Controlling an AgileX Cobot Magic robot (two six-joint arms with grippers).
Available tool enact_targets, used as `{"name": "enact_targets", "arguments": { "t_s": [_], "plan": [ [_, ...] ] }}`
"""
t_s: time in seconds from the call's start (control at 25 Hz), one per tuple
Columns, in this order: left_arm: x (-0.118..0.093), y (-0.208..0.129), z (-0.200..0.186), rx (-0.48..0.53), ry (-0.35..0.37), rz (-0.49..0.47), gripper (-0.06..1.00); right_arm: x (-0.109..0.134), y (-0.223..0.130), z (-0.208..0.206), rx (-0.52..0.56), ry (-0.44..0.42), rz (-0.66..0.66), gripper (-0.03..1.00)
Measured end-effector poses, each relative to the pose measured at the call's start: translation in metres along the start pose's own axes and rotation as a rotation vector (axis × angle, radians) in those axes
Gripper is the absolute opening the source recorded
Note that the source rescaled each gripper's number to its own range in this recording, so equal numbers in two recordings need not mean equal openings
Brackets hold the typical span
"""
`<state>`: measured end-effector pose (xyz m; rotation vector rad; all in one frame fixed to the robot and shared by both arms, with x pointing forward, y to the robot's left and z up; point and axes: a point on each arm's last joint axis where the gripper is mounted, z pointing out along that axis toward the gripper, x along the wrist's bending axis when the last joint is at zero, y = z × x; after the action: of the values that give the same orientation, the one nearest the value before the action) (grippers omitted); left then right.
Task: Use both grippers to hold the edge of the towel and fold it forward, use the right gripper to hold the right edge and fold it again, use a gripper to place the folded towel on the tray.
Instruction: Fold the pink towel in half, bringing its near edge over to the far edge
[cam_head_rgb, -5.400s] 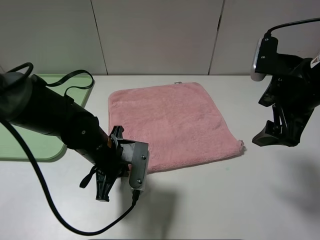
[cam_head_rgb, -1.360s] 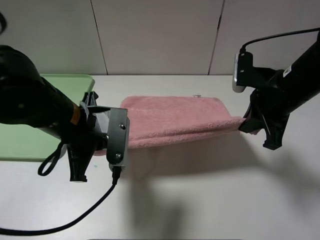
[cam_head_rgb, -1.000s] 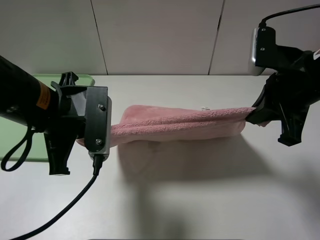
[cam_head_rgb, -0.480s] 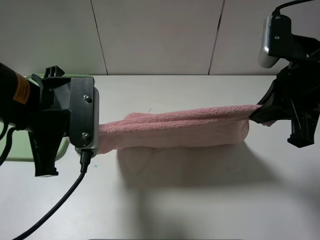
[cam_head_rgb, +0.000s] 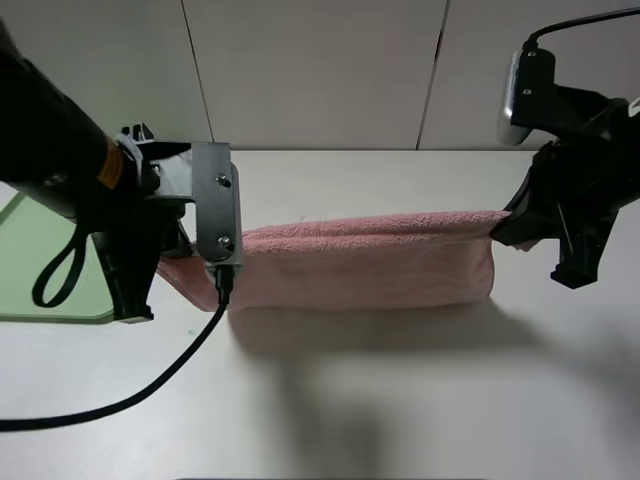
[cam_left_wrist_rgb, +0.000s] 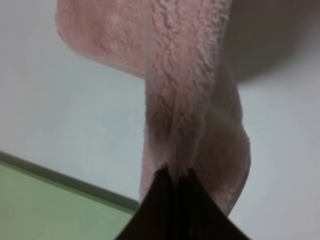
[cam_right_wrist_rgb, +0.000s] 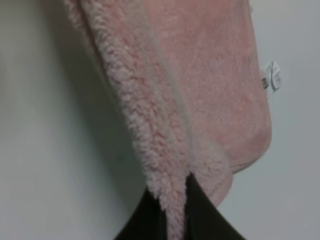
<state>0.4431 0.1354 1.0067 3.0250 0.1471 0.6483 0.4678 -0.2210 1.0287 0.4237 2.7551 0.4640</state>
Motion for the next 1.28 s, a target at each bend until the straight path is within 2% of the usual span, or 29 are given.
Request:
{"name": "enact_targets", "arguments": {
  "t_s": [0.32, 0.4, 0.64, 0.76, 0.96, 1.28],
  "plan": [
    [0.018, 0.018, 0.036, 0.107, -0.006, 0.068, 0.00, -0.016, -0.003, 0.041, 0.051, -0.013, -0.008, 0.00],
    [0.021, 0.018, 0.042, 0.112, -0.009, 0.063, 0.00, -0.020, -0.003, 0.051, 0.056, -0.030, -0.014, 0.00],
    [0.048, 0.019, 0.066, 0.107, 0.003, -0.003, 0.00, -0.038, 0.000, 0.081, 0.087, -0.037, -0.039, 0.00],
    [0.058, 0.022, 0.077, 0.117, 0.002, 0.007, 0.00, -0.049, 0.003, 0.094, 0.105, -0.036, -0.059, 0.00],
    [0.066, 0.030, 0.098, 0.137, -0.011, 0.035, 0.00, -0.065, 0.002, 0.108, 0.130, -0.035, -0.070, 0.00],
    [0.071, 0.042, 0.115, 0.087, 0.016, 0.061, 0.00, -0.078, -0.010, 0.109, 0.143, -0.056, -0.027, 0.00]
  ]
}}
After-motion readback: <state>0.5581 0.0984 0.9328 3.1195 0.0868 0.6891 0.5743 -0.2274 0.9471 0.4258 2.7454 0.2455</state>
